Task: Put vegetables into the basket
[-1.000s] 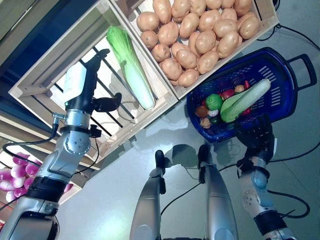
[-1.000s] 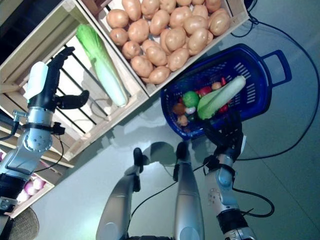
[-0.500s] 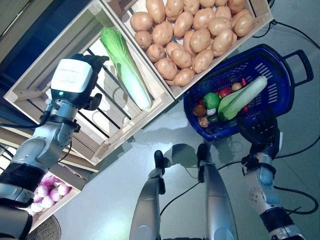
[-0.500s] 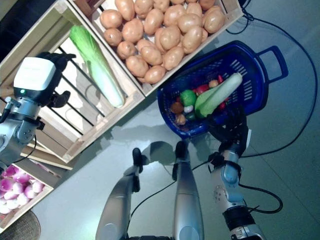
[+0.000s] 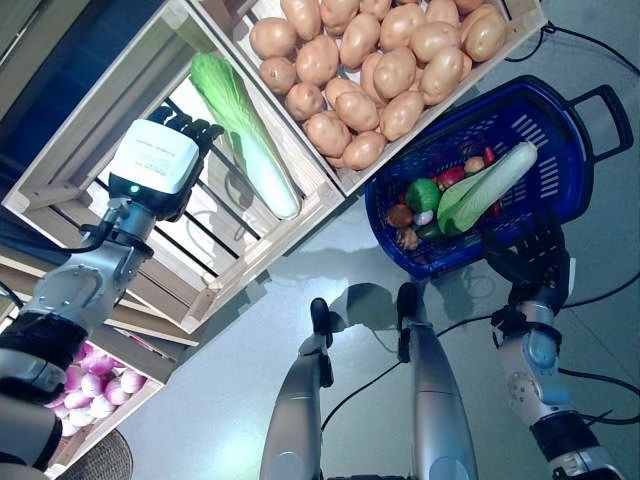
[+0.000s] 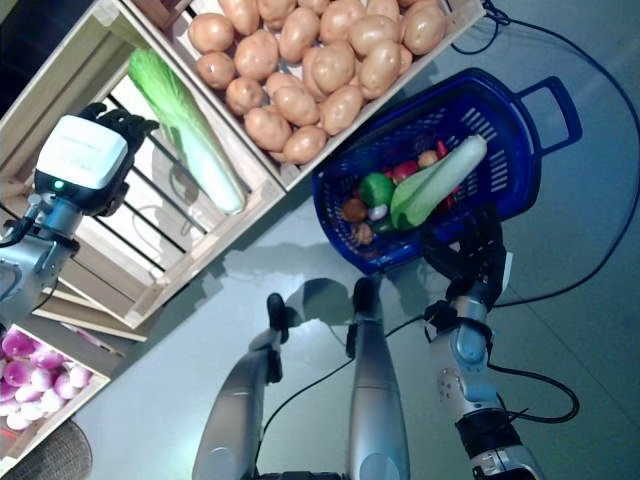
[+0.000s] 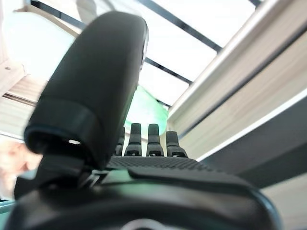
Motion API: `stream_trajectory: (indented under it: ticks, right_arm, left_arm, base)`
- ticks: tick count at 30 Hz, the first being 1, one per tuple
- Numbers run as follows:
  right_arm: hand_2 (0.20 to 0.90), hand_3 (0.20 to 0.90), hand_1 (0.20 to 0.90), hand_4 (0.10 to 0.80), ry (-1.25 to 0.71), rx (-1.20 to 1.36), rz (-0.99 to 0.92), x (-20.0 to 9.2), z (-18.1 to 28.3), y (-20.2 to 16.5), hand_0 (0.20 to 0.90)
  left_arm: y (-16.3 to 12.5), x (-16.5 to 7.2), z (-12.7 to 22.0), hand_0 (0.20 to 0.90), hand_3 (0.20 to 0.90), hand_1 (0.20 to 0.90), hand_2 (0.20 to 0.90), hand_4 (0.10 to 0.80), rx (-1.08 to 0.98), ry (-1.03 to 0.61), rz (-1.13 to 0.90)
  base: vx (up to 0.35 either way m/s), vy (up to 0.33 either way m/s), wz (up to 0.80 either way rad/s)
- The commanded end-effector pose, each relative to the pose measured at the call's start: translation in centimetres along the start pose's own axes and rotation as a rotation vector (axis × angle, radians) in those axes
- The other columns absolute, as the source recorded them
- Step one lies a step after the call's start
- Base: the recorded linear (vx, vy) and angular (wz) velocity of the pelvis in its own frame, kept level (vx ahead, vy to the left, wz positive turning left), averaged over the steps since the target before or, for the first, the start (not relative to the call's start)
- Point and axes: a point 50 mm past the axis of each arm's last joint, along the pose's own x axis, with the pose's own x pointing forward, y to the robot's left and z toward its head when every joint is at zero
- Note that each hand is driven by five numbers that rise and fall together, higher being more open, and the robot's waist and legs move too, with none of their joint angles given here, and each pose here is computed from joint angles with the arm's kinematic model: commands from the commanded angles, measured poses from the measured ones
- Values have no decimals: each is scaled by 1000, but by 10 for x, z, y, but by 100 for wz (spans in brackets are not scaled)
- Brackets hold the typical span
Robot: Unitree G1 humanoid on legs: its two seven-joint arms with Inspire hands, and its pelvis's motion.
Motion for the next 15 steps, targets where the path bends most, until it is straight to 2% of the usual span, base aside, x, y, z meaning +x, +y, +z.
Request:
stream_trajectory:
  ticks: [1, 12, 15]
  right_arm:
    - [900, 900, 900, 800, -189, 40, 123, 9, 46, 7, 900]
    - [900, 900, 900, 800, -186, 45, 144, 7, 47, 12, 900]
    - [900, 900, 900, 800, -182, 42, 156, 7, 46, 15, 900]
  left_arm:
    - [50, 12, -40, 900, 900, 900, 900, 800, 150, 63, 254]
    - [61, 17, -42, 900, 900, 900, 900, 800, 156, 63, 428]
    - [66, 22, -39, 900, 900, 900, 900, 800, 158, 41, 413]
  base:
    - [5, 35, -1]
    - [0, 0, 0]
    - [6, 10, 0]
